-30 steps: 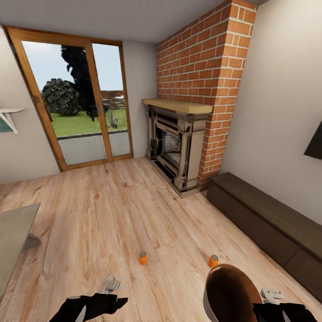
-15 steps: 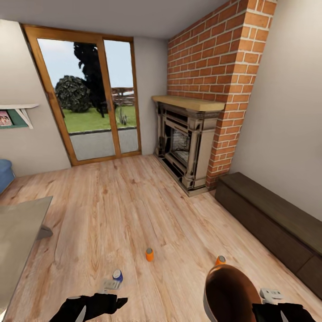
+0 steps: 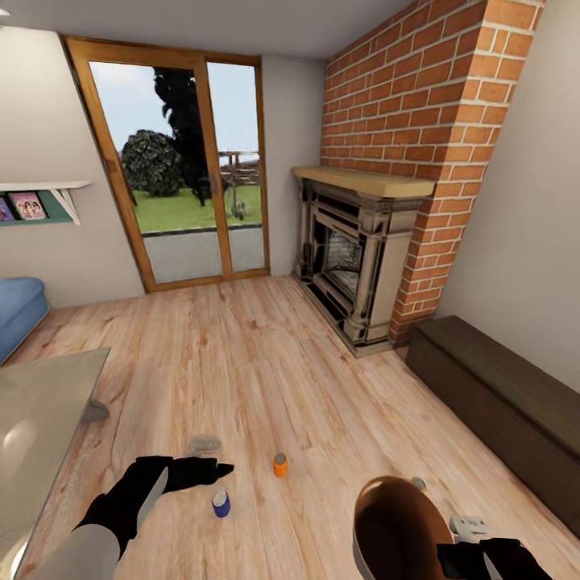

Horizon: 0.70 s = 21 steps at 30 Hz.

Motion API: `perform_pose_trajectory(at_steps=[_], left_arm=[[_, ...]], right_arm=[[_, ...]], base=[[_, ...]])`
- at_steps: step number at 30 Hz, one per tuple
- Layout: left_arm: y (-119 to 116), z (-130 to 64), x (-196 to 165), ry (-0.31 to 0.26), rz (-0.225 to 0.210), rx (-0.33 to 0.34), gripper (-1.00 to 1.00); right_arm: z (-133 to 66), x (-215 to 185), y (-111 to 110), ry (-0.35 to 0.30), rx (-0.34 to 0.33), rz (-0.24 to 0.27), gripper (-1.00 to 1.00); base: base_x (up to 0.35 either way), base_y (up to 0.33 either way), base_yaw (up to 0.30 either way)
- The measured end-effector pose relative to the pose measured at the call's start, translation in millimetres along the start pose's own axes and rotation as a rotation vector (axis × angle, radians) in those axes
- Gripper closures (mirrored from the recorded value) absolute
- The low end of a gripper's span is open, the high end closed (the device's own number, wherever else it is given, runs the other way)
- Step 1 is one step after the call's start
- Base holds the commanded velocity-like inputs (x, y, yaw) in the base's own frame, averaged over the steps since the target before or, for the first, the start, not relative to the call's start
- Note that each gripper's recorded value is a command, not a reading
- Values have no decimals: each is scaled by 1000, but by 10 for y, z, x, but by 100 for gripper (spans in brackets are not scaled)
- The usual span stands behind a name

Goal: Put the three can of soda from the living room inside the tash can in the kitchen.

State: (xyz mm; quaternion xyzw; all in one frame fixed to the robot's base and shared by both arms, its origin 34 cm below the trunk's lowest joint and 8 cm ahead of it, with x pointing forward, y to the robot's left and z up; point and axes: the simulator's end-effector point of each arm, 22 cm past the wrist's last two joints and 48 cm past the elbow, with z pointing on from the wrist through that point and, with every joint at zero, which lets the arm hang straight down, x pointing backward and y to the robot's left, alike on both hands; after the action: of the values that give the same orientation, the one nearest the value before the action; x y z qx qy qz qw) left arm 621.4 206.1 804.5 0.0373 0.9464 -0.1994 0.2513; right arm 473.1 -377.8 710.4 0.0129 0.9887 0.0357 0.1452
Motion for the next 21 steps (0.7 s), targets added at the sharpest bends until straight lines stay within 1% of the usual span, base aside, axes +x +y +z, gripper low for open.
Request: perform_pose_trajectory(at_steps=[2,3,4,6,7,8,10,11,13,14,15,18,21], left_arm=[[34,-21,-124,4,-6,-12,-100],[53,-24,-140,8,-12,-16,-100],[103,-30,-150,13,-33,-26,-100],[283,-38,-96,22,-96,-70,-100],[337,-42,-75,24,-111,-87,-100],[435,-42,-33,31,-132,-119,-100],[530,-44,16,39,-151,-154,-100],[568,-44,37,43,-159,-168,-100],[609,-45,70,47,-167,-183,-100],[616,-44,77,48,-168,-185,-100],[623,-36,84,48,-168,-188,-100],[621,-25,94,49,-164,-191,-100],[614,-18,98,50,-159,-194,-100]], right_arm=[[2,-46,32,23,6,-16,100],[-3,-107,58,23,2,-7,100],[-15,-237,73,25,10,-14,100],[-81,-630,92,14,46,-32,100],[-107,-747,121,8,46,-24,100],[-126,-873,165,24,58,-34,100],[-221,-1196,181,15,80,-47,100],[-299,-1414,193,9,88,-46,100],[-505,-1874,237,-20,84,-23,100],[-545,-1959,270,-28,72,-11,100],[-557,-1993,290,-16,68,-4,100],[-605,-2071,236,-13,99,-27,100],[-630,-2125,277,-17,84,-13,100]], base=[[168,0,119],[159,0,103],[137,0,78],[84,0,45],[48,0,26],[38,0,20],[20,0,11],[10,0,5],[6,0,3],[3,0,2],[3,0,1],[1,0,1],[0,0,0]])
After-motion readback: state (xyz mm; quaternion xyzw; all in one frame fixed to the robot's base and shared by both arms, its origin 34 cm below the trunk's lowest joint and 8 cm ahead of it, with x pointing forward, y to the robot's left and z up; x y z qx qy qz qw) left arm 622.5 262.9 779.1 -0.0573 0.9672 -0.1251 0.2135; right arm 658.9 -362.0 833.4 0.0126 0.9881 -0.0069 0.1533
